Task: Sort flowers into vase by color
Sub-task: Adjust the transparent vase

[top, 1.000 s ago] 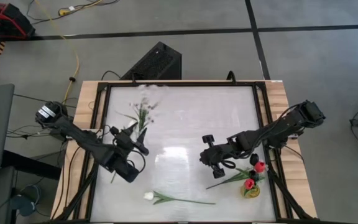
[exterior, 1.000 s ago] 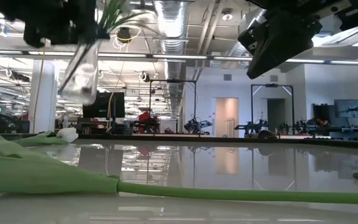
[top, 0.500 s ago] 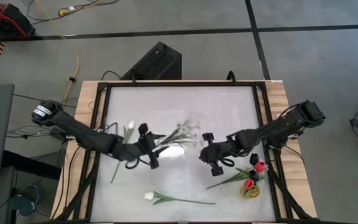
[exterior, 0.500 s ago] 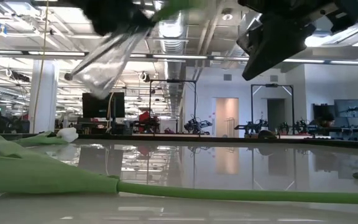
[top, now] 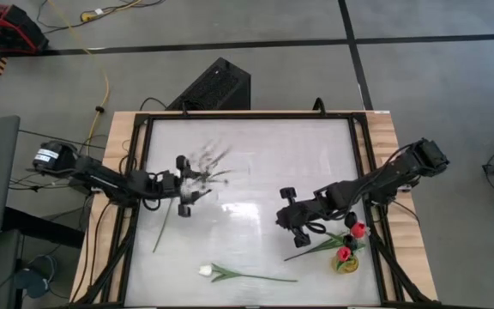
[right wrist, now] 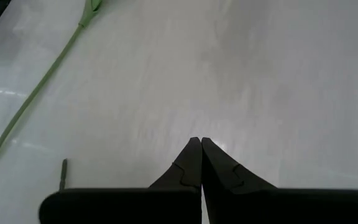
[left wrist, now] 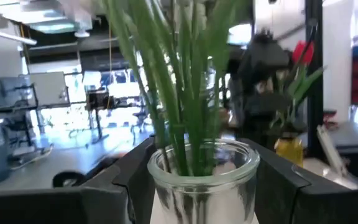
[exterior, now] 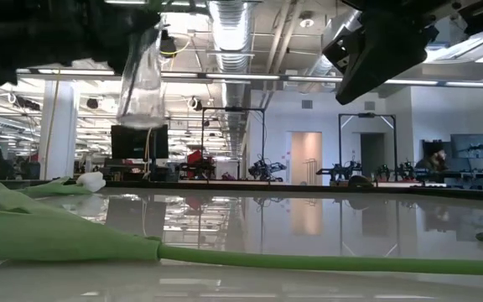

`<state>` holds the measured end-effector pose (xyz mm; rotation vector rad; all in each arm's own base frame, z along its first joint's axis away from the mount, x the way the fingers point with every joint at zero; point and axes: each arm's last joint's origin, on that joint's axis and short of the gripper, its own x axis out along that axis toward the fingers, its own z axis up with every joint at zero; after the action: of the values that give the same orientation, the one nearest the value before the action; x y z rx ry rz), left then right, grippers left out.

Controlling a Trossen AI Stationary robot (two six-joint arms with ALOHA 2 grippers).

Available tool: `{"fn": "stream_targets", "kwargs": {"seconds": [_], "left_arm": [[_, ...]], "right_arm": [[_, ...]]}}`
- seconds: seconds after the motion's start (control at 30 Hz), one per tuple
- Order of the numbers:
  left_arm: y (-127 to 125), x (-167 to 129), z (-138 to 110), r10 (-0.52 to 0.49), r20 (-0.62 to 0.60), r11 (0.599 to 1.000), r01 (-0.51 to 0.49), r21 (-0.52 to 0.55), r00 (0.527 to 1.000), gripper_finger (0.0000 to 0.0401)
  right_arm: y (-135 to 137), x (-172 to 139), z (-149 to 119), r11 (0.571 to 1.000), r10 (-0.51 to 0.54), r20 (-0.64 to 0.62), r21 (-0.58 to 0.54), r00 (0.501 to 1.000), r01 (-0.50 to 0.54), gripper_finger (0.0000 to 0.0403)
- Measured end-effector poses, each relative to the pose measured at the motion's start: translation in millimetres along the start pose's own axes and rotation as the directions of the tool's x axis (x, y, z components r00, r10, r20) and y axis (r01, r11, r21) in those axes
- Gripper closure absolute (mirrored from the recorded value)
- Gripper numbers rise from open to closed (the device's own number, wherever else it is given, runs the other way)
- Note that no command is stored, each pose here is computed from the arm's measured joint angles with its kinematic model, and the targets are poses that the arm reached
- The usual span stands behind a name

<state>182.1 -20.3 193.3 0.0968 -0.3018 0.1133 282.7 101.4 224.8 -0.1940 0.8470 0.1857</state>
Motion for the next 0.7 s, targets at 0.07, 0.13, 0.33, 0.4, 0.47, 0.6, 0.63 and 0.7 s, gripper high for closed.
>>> {"fn": "stream_targets", "kwargs": {"seconds": [0.07,0.13,0.33,0.4,0.47,0.6,0.63,0.7], "left_arm": [[1,-6,-6,0.001,-0.031,1.000,-0.001,0.011,1.000,0.0216],[1,-8,-10,-0.004,-0.065,1.000,0.005,0.020,0.998,0.0216],[0,-9,-19,-0.006,-0.150,0.998,0.015,0.057,0.989,0.0216],[0,-11,-23,0.001,-0.162,0.998,0.009,0.062,0.987,0.0216],[0,-12,-29,0.013,-0.193,0.998,0.001,0.070,0.981,0.0216],[-1,-13,-36,0.024,-0.194,0.998,-0.012,0.062,0.981,0.0216],[-1,-12,-36,0.024,-0.188,0.998,-0.013,0.059,0.982,0.0215],[-1,-11,-39,0.024,-0.171,0.998,-0.015,0.054,0.985,0.0209]], "right_arm": [[-3,0,1,1.000,-0.007,0.005,0.007,1.000,0.007,0.0376],[-6,1,1,1.000,-0.015,0.008,0.016,1.000,0.015,0.0376],[-14,2,6,0.999,-0.035,0.055,0.036,0.998,0.033,0.0376],[-17,2,8,0.998,-0.040,0.074,0.045,0.996,0.037,0.0376],[-18,2,9,0.998,-0.043,0.086,0.050,0.995,0.039,0.0376],[-19,2,11,0.998,-0.047,0.106,0.053,0.993,0.042,0.0376],[-20,2,11,0.998,-0.049,0.108,0.052,0.993,0.044,0.0376],[-20,2,12,0.998,-0.050,0.118,0.053,0.992,0.044,0.0376]]}}
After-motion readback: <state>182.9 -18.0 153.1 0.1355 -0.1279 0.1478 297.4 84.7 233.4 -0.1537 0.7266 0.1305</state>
